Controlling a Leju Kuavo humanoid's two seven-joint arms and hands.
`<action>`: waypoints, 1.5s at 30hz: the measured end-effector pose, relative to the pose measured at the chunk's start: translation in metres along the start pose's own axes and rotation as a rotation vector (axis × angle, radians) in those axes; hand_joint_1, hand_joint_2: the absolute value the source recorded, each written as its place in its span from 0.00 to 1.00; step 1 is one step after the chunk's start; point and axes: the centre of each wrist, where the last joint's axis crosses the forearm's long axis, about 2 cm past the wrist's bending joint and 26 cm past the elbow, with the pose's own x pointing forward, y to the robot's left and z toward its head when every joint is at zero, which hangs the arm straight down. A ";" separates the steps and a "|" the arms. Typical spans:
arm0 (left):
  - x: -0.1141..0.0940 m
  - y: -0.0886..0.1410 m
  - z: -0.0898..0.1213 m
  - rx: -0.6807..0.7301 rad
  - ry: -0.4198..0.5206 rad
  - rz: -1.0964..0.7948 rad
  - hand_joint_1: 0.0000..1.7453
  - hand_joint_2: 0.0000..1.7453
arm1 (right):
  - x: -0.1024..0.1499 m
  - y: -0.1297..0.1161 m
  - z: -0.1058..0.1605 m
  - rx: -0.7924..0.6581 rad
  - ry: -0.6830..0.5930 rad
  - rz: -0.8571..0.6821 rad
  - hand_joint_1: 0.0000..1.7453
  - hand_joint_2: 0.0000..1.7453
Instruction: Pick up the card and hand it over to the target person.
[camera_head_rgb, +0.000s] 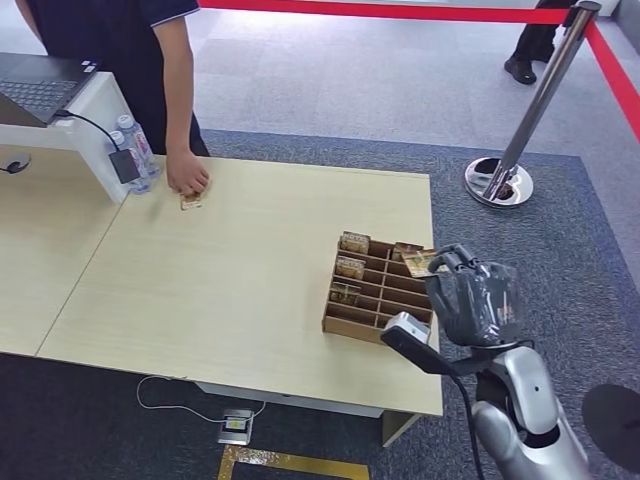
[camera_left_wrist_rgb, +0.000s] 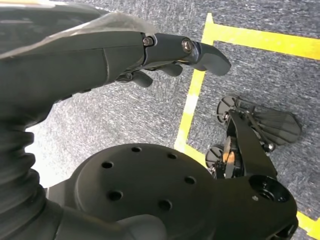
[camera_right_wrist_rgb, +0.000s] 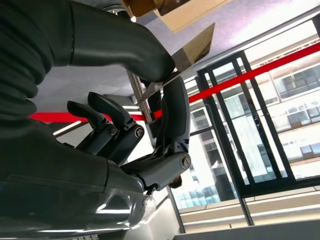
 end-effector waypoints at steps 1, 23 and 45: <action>0.000 0.001 0.000 0.003 0.000 0.000 0.00 1.00 | 0.000 0.001 -0.007 -0.001 -0.011 0.003 1.00 1.00; 0.007 0.001 -0.002 -0.011 0.014 -0.092 0.00 1.00 | 0.055 0.002 -0.115 0.014 -0.161 -0.076 1.00 1.00; 0.015 -0.002 -0.003 0.000 0.027 -0.085 0.00 1.00 | 0.092 0.017 -0.156 0.131 -0.214 -0.160 1.00 1.00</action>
